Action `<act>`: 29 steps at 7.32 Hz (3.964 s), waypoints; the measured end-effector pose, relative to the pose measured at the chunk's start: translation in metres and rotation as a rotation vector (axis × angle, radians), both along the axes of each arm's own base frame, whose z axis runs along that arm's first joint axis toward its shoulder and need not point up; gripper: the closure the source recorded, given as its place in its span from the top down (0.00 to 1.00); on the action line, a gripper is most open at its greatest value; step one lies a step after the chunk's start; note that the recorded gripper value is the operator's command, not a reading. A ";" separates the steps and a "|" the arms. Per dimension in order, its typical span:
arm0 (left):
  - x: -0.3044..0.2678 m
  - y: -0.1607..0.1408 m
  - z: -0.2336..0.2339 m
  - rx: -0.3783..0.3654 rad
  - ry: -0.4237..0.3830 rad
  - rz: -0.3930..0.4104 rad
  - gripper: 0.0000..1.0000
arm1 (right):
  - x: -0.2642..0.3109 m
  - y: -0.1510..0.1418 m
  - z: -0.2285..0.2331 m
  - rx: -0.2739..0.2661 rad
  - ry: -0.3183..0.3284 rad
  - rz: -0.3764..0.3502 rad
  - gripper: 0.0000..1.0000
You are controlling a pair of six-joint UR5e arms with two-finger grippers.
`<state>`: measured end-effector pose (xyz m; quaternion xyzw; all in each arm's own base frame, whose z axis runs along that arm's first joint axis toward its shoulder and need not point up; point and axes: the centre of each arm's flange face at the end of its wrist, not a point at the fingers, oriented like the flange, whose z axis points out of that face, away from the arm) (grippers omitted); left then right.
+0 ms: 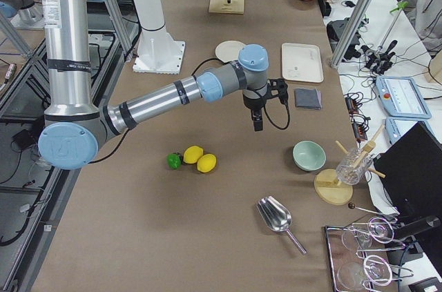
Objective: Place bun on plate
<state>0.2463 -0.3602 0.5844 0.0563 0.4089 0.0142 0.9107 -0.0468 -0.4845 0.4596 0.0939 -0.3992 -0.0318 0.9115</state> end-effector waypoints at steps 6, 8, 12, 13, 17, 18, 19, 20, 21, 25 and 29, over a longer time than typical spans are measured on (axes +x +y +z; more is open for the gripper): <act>-0.005 0.005 -0.041 0.034 0.074 0.044 0.22 | 0.004 0.002 0.004 -0.001 0.005 0.002 1.00; 0.007 -0.016 -0.085 0.056 0.159 0.030 0.22 | 0.008 0.007 0.011 -0.010 0.007 0.009 1.00; 0.143 -0.065 -0.231 -0.035 0.306 -0.042 0.22 | 0.040 0.038 0.058 -0.013 0.046 -0.020 1.00; 0.190 -0.065 -0.267 -0.052 0.316 -0.065 0.23 | 0.045 0.042 0.065 -0.010 0.051 -0.026 1.00; 0.317 -0.041 -0.346 -0.064 0.334 -0.125 0.61 | 0.049 0.046 0.072 -0.016 0.054 -0.028 1.00; 0.327 -0.037 -0.350 -0.059 0.334 -0.129 0.76 | 0.048 0.046 0.073 -0.019 0.054 -0.029 1.00; 0.332 -0.036 -0.352 -0.057 0.332 -0.131 0.86 | 0.048 0.046 0.075 -0.022 0.055 -0.029 1.00; 0.335 -0.035 -0.352 -0.056 0.331 -0.131 0.90 | 0.048 0.045 0.076 -0.023 0.055 -0.029 1.00; 0.335 -0.035 -0.352 -0.055 0.331 -0.131 0.96 | 0.048 0.045 0.076 -0.024 0.055 -0.029 1.00; 0.297 -0.062 -0.364 -0.054 0.314 -0.154 0.97 | 0.053 0.055 0.091 -0.053 0.065 -0.024 1.00; 0.068 -0.166 -0.333 0.016 -0.040 -0.011 0.97 | 0.086 0.078 0.128 -0.030 0.089 -0.061 1.00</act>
